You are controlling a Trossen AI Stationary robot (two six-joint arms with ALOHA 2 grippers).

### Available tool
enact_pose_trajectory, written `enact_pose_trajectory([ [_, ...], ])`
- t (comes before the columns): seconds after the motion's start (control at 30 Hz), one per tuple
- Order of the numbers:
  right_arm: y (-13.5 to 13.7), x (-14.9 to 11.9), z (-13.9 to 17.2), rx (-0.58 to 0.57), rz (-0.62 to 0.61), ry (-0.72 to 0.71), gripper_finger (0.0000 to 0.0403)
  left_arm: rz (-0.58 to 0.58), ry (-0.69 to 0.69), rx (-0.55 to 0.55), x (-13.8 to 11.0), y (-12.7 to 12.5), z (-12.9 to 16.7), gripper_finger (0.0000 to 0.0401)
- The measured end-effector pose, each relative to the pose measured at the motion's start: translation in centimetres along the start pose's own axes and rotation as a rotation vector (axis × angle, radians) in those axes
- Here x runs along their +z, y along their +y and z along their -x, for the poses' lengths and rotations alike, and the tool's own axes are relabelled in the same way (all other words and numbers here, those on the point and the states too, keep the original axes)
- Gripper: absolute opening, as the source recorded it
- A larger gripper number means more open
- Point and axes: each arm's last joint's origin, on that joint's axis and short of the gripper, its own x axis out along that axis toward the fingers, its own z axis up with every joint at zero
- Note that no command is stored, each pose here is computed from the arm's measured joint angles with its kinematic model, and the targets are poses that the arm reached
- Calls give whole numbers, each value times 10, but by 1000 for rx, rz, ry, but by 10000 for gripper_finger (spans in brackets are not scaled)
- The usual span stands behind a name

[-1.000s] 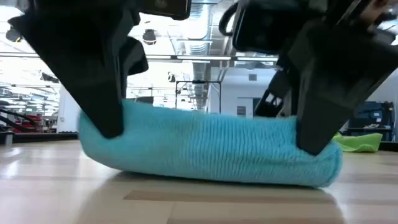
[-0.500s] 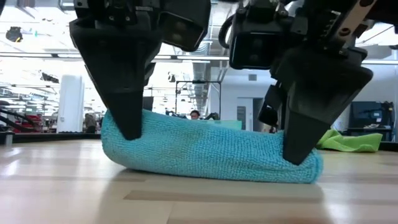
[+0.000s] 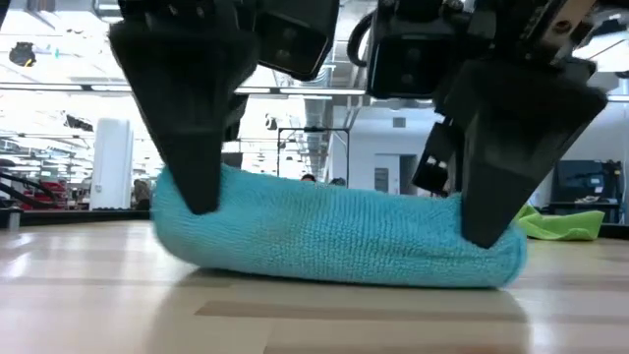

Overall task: Roll microfiber towels into tight, uniform cylinder then place into a basket
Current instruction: Roll the blue microfiber cloth

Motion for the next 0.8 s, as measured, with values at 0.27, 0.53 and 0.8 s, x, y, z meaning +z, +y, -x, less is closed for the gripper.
enact_pose_trajectory([
  [0.27,27,-1,1,71,94,14,27,-13,26,-87,1,-5,1,22],
  [0.53,0,1,-3,-40,-22,68,23,32,-11,-5,13,12,1,19],
  [0.8,-2,2,-2,-29,-26,65,21,49,21,0,11,24,-9,19],
])
